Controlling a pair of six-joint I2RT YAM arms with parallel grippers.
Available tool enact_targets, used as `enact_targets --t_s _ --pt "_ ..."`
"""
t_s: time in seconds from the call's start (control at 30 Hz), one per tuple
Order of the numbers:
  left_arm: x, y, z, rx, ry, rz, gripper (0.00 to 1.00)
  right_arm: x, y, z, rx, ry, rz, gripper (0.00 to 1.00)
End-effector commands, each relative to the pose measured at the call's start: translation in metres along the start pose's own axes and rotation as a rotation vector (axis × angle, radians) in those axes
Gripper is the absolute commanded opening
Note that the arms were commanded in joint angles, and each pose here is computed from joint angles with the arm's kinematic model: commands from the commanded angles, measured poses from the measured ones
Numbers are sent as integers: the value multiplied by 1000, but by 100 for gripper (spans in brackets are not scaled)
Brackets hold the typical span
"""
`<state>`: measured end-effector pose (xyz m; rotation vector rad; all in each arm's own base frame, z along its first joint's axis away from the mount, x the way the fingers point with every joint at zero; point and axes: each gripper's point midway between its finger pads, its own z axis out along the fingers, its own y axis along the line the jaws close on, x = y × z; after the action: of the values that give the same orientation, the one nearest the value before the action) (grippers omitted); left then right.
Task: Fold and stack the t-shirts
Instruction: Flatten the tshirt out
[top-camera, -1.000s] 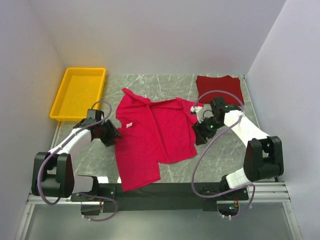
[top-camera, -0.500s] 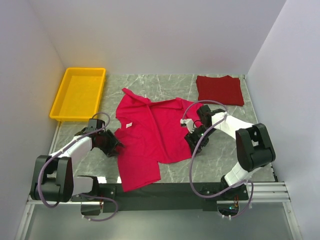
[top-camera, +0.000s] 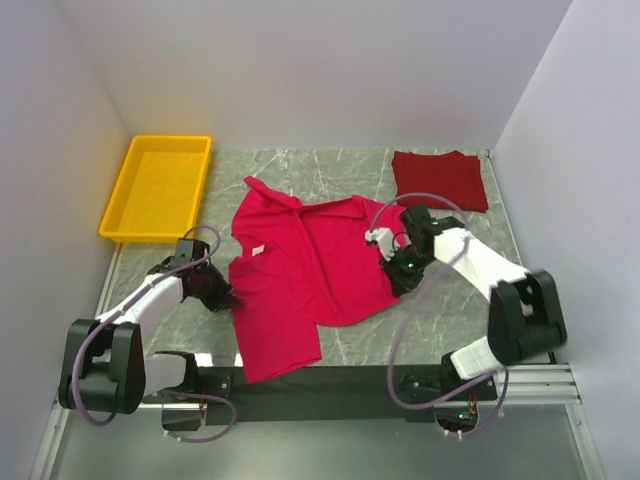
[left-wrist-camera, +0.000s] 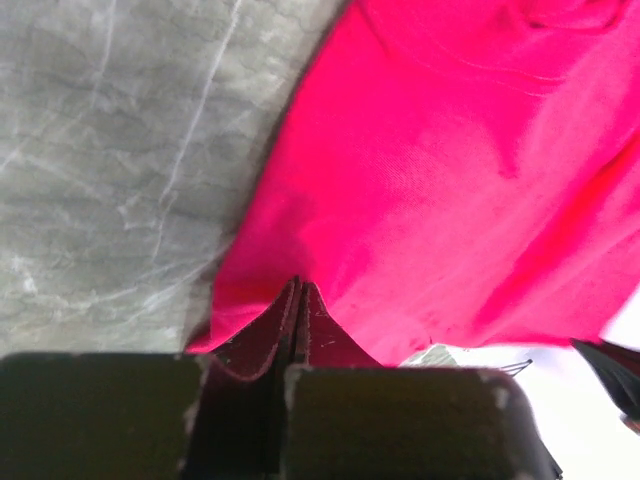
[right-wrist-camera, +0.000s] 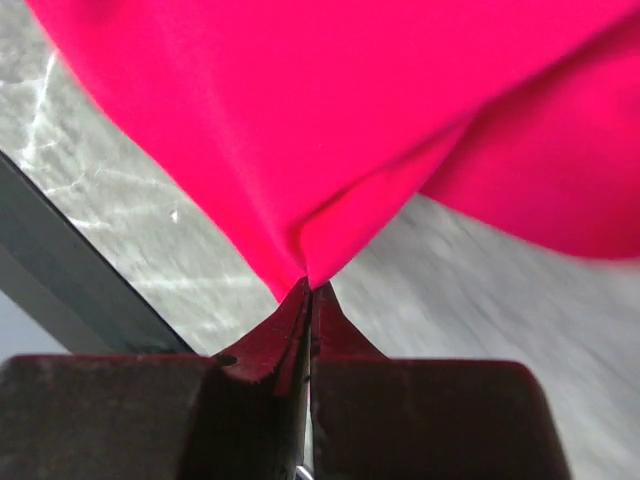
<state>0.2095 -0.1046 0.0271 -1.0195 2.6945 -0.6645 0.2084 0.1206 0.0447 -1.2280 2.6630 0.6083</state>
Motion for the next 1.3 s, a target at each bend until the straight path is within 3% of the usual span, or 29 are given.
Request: enact_targets --t_s 0.0,0.17,0.33,0.57,0.67,0.7,0.73,0.87,0.97,1.1,1.27 --pt "-1 -6 -10 27 -27 33 1 -11 -5 -55 147 -67 -131 0" --pt "-1 -10 -17 47 -42 38 1 -23 24 -87 182 -152 -295 0" --pt "-1 -12 -15 60 -36 43 1 -51 83 -41 121 -129 -484 0" --pt "-1 -14 -16 73 -36 58 1 -145 149 -20 42 -356 -619 0" --pt "-1 -15 -16 78 -35 62 0 -163 153 1 14 -330 -578 35" --pt "-1 -16 -16 78 -35 63 1 -163 148 7 23 -295 -536 44" --pt "-2 -16 -16 79 -38 67 1 -169 140 8 36 -273 -507 45" --pt "-3 -17 -18 85 -47 72 1 -137 97 -28 8 -287 -395 53" --pt "-2 -18 -17 90 -45 72 1 -80 67 -46 26 -213 -465 56" --pt "-3 -20 -17 101 -46 78 1 -5 56 -23 35 -103 -701 57" --pt "-1 -20 -17 104 -37 78 1 -10 42 -5 99 -147 -768 57"
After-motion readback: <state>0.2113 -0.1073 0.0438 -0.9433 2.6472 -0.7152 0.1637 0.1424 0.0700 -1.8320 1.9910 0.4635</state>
